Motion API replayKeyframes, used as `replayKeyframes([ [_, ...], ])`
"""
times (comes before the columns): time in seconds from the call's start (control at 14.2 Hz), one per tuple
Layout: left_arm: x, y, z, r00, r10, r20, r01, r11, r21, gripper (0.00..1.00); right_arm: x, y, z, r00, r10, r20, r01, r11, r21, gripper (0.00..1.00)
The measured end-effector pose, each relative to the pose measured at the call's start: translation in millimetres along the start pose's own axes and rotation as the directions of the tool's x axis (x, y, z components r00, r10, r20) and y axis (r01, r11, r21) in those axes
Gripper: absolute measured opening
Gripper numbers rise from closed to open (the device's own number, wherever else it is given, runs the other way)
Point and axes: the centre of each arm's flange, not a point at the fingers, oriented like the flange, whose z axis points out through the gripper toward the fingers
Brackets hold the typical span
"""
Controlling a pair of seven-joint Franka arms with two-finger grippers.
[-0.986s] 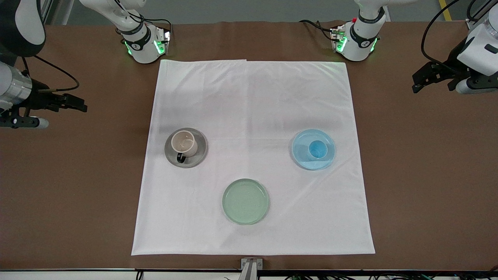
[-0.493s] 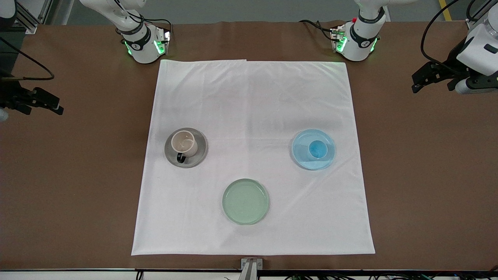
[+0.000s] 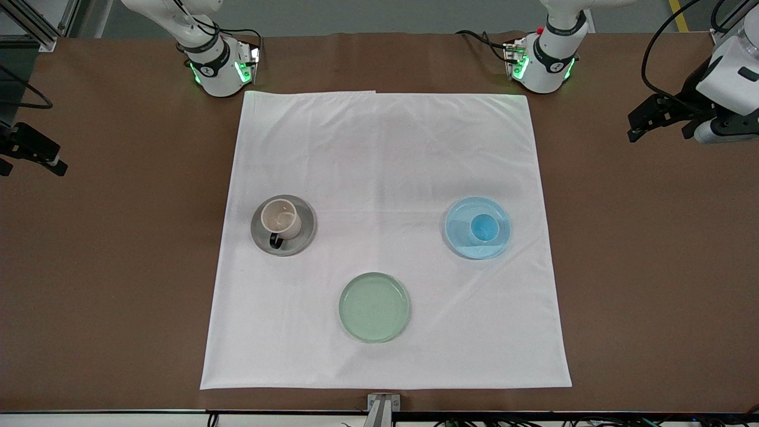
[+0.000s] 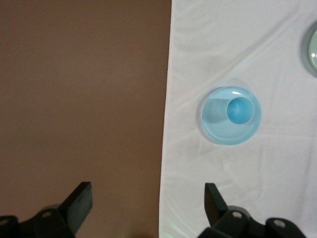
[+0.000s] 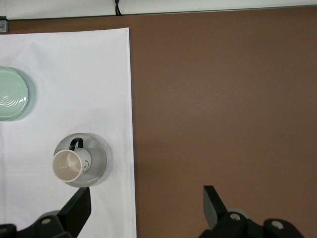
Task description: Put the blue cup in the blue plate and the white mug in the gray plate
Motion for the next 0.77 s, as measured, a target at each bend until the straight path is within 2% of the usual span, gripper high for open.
replayKeyframes([
  [0.77,4.6,0.4,-0.7,1.000,0.000,-0.005,0.000,1.000,-0.002,1.00,1.1,0.0,0.9,1.000,0.000,0.001,0.000,1.000,0.000,1.00],
])
